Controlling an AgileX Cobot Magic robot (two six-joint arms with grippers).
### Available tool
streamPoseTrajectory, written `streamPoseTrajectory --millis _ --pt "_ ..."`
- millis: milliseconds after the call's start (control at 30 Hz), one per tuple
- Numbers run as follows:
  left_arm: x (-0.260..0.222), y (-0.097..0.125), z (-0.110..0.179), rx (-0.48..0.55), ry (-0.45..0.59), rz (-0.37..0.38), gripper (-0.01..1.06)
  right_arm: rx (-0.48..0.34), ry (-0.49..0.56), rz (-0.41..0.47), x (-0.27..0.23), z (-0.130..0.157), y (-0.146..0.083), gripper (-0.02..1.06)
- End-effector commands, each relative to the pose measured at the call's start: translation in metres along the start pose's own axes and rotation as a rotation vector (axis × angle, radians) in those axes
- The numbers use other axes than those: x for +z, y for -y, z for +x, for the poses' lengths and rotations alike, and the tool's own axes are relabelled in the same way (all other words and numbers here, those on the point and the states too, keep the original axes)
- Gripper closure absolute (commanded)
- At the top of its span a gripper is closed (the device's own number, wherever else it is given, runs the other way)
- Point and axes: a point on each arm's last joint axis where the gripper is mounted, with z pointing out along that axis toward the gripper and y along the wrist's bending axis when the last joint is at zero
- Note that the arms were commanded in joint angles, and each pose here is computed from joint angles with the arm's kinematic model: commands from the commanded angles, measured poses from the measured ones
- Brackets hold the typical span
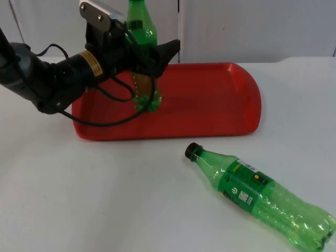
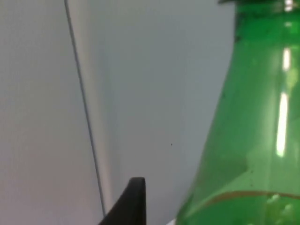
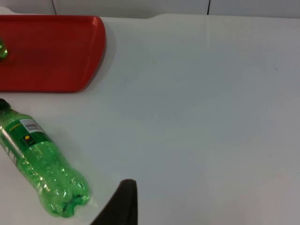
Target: Place the bottle upright on the tray.
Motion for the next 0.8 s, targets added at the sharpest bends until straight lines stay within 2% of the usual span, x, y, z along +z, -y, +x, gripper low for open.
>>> streamPoseTrajectory --millis 0,33,100,133,233,400,767 --pt "-0.001 -0.004 -0.003 -0.003 0.007 0.008 0.00 -0.007 0.002 0.008 0.000 0.001 0.000 0.00" --pt "-0.002 -0.002 -0.002 -0.010 0.001 0.034 0.00 -0.007 0.002 0.008 0.000 0.001 0.000 0.00" --pt "-0.009 -0.001 -0.001 0.031 -0.008 0.139 0.00 -0.007 0.002 0.008 0.000 0.001 0.000 0.00" --pt "-0.009 -0.001 -0.001 0.031 -0.008 0.139 0.00 -0.007 0.002 0.008 0.000 0.001 0.000 0.00" --pt "-0.018 -0.005 -0.001 0.018 -0.011 0.208 0.00 -0.007 0.002 0.008 0.000 0.001 0.000 0.00" --pt "-0.027 -0.017 0.001 -0.037 -0.027 0.188 0.00 -0.007 0.002 0.008 0.000 0.001 0.000 0.00" --pt "-0.031 -0.019 0.003 -0.043 -0.050 0.204 0.00 -0.007 0.002 0.008 0.000 0.001 0.000 0.00"
